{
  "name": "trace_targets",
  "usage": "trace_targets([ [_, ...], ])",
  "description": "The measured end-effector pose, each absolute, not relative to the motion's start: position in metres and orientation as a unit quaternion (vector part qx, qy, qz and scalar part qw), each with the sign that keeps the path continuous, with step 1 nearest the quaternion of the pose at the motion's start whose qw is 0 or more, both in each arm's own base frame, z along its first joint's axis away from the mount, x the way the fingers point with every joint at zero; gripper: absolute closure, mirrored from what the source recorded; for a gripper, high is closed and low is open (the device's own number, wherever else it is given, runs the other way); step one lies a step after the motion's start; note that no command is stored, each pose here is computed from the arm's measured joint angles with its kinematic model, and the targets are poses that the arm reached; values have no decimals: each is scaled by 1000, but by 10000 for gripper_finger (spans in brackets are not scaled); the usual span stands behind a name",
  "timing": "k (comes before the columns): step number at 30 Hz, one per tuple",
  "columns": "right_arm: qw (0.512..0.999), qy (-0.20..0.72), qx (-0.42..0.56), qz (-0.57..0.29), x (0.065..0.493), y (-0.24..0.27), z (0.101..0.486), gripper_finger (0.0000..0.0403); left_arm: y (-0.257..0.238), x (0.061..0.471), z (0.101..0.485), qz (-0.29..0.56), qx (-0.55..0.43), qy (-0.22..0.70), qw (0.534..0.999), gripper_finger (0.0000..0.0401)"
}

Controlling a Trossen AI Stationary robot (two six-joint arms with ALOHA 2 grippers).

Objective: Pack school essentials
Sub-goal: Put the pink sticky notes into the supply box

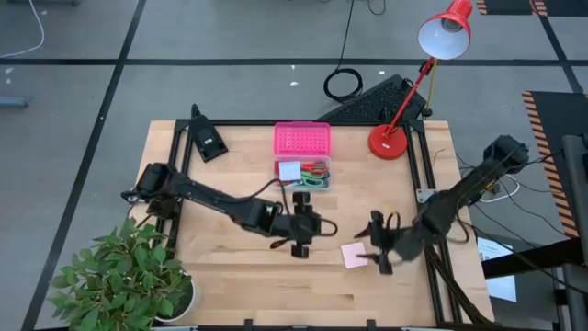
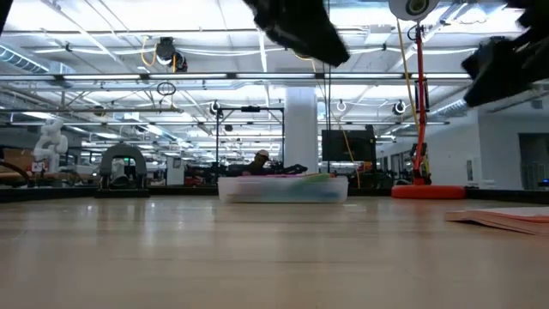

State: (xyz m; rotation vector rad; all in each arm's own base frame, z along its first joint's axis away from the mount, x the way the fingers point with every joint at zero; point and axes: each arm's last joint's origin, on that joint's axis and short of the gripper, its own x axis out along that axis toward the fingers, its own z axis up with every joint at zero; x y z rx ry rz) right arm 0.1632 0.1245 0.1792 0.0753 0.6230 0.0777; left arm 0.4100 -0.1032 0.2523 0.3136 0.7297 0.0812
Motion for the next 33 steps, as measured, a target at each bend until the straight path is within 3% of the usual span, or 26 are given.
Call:
trace_targets([
  [7,928,368,-39,43,175,189,195,148,-142,414,252,6,137,286,948,246],
  [13,896,425,-123,26,188,221,195,148,-158,424,230,-15,143,274,951,297],
  [23,858,495,-139,-17,188,227,182,148,-162,437,193,-25,145,292,945,358],
  [33,848,510,-142,-21,172,232,177,148,-152,452,163,-22,164,291,942,383],
])
